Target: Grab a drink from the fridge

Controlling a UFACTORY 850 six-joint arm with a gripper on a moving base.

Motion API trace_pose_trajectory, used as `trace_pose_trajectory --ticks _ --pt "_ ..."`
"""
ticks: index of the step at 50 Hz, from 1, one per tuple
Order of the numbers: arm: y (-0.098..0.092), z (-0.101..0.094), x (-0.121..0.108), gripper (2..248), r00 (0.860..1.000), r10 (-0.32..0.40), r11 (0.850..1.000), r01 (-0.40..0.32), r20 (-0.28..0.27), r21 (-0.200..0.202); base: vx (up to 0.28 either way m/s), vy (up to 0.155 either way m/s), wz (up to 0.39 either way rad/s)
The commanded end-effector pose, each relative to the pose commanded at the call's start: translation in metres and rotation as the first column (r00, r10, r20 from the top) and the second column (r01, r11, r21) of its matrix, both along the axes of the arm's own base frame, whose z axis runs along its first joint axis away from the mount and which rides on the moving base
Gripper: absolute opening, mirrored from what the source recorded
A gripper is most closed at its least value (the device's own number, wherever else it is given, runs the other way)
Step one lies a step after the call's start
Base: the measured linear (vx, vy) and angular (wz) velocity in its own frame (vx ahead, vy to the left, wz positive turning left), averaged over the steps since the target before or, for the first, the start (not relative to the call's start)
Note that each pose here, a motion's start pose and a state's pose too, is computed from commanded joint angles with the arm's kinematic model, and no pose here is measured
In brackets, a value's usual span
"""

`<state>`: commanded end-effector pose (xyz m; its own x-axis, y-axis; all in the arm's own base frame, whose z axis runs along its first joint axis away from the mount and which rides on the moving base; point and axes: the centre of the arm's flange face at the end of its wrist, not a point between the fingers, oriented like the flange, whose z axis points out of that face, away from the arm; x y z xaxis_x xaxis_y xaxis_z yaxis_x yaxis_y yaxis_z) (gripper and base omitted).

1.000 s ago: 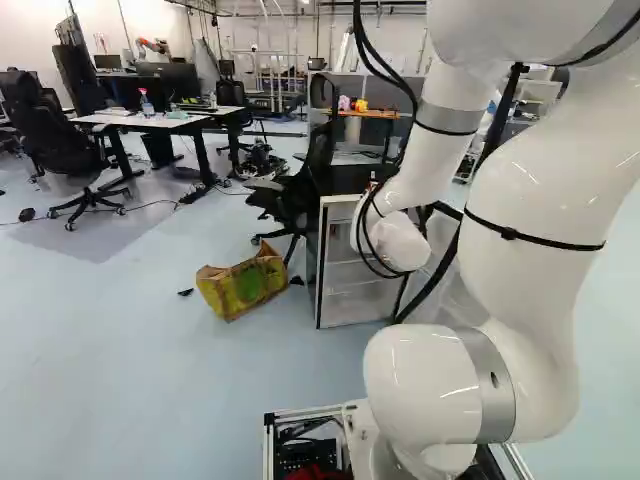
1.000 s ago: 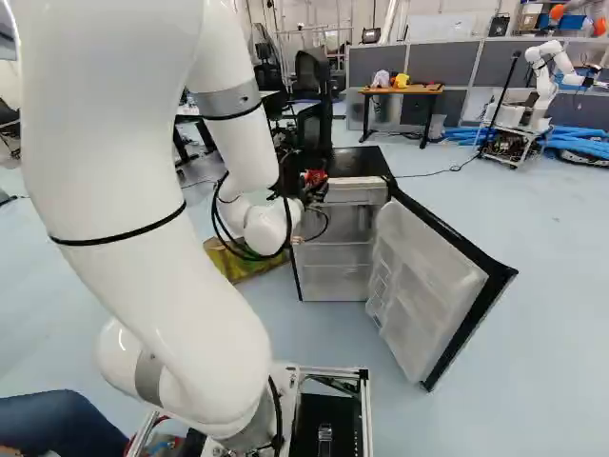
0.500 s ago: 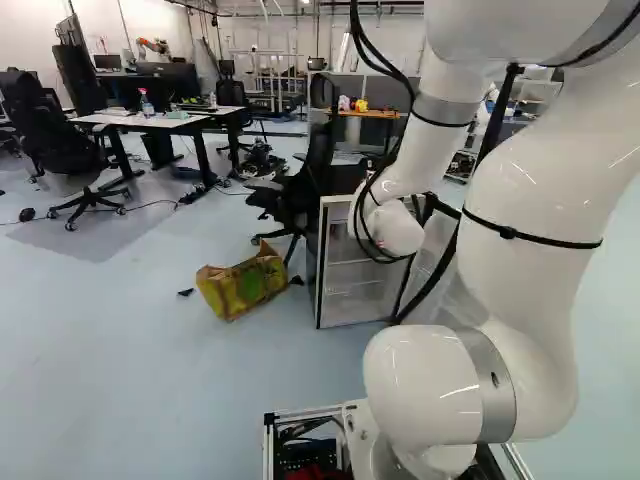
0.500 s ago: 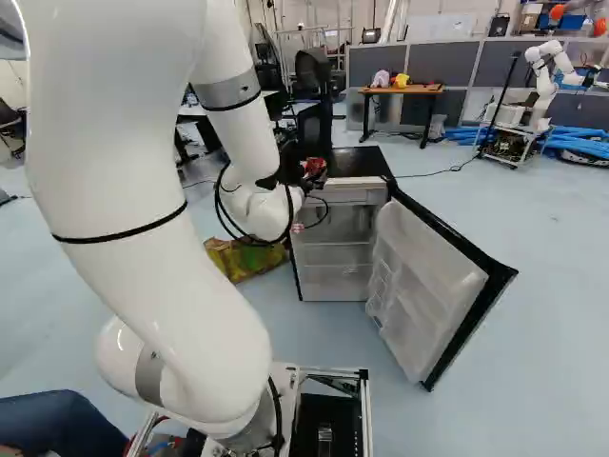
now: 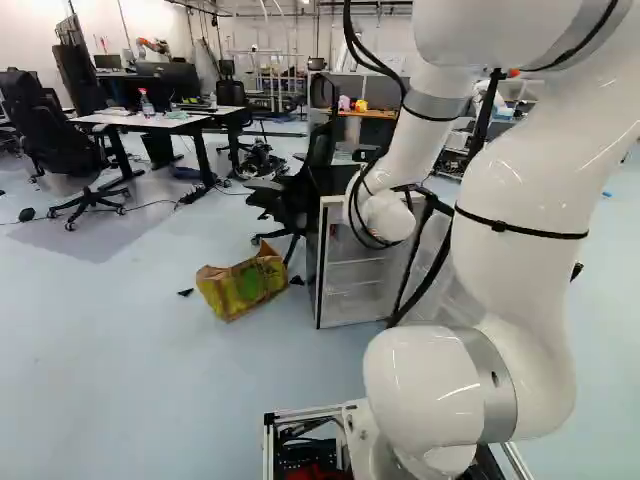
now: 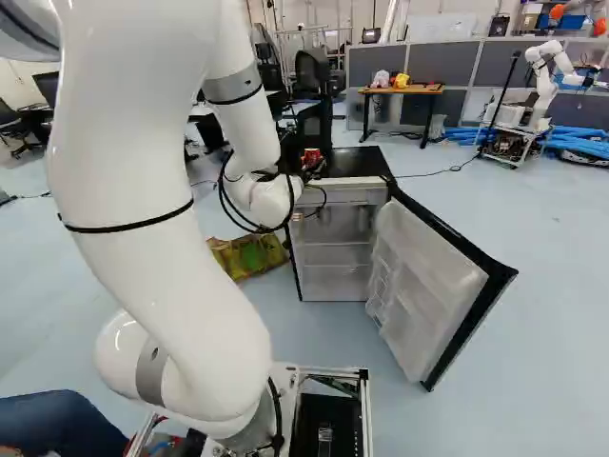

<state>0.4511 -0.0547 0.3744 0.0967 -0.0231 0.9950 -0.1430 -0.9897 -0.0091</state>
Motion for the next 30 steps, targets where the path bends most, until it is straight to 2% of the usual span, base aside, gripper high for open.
trace_pose_trajectory --ticks 19,30 --pt "0.003 -0.003 0.033 94 1.000 0.014 1.000 -0.014 0.012 -0.001 0.000 0.000 0.000" --pt "0.004 -0.007 0.052 94 1.000 0.020 1.000 -0.020 0.001 0.000 0.000 0.000 0.000"
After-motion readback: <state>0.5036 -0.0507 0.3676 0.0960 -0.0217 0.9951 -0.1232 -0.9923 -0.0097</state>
